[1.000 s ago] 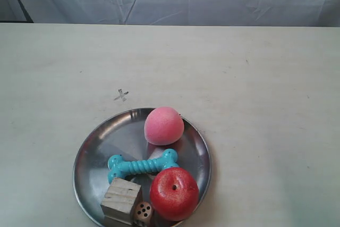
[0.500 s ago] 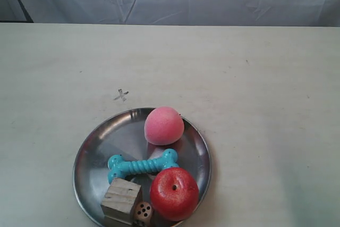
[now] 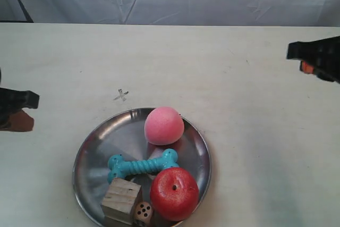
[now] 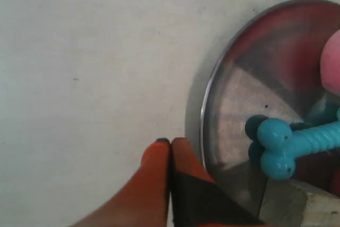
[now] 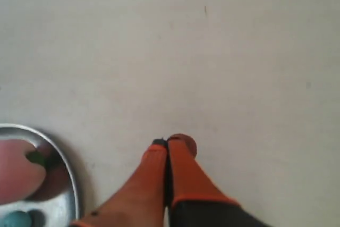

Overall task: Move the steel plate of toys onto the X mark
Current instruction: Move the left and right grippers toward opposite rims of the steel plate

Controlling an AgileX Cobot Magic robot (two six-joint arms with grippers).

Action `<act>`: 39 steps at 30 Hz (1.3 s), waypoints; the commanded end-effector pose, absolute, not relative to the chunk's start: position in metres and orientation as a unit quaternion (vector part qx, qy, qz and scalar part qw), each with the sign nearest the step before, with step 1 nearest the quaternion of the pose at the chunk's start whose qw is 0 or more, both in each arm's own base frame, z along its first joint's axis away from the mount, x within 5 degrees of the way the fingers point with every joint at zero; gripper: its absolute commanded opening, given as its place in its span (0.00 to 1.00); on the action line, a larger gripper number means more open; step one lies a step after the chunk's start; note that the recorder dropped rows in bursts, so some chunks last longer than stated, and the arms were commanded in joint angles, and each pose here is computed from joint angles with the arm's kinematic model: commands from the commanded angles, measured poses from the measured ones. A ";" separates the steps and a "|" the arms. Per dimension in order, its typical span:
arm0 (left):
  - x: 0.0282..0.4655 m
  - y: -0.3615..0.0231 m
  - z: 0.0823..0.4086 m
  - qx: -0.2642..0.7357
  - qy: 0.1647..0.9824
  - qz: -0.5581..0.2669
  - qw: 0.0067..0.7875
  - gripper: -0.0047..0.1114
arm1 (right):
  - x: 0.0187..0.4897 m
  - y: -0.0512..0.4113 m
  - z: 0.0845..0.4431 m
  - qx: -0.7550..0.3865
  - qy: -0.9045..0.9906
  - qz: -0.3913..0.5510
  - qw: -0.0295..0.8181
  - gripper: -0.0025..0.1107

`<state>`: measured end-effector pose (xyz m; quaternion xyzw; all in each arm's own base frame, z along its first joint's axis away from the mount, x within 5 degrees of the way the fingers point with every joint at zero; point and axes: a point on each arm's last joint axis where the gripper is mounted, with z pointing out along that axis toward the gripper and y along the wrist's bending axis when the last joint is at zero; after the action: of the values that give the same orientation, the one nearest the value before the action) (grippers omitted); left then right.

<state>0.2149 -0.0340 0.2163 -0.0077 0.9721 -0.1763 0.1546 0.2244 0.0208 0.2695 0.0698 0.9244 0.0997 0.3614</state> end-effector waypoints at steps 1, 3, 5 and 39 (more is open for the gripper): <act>0.232 -0.039 0.178 -0.030 0.978 -0.194 0.065 0.06 | 0.258 0.029 0.212 0.074 0.965 0.123 0.218 0.01; 0.235 -0.039 0.167 -0.036 0.979 -0.194 0.042 0.11 | 0.264 0.036 0.190 0.065 0.972 0.148 0.173 0.04; 0.237 -0.040 0.160 -0.027 0.980 -0.195 0.033 0.18 | 0.266 0.043 0.176 0.053 0.972 0.182 0.136 0.12; 0.246 -0.077 0.120 0.028 0.971 -0.235 0.010 0.44 | 0.265 0.094 0.075 -0.001 0.953 0.302 -0.037 0.41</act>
<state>0.2443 -0.0748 0.1197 0.0251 0.9711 -0.2373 0.0036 0.2704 0.0919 0.0934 0.0228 0.9422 0.3334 -0.0255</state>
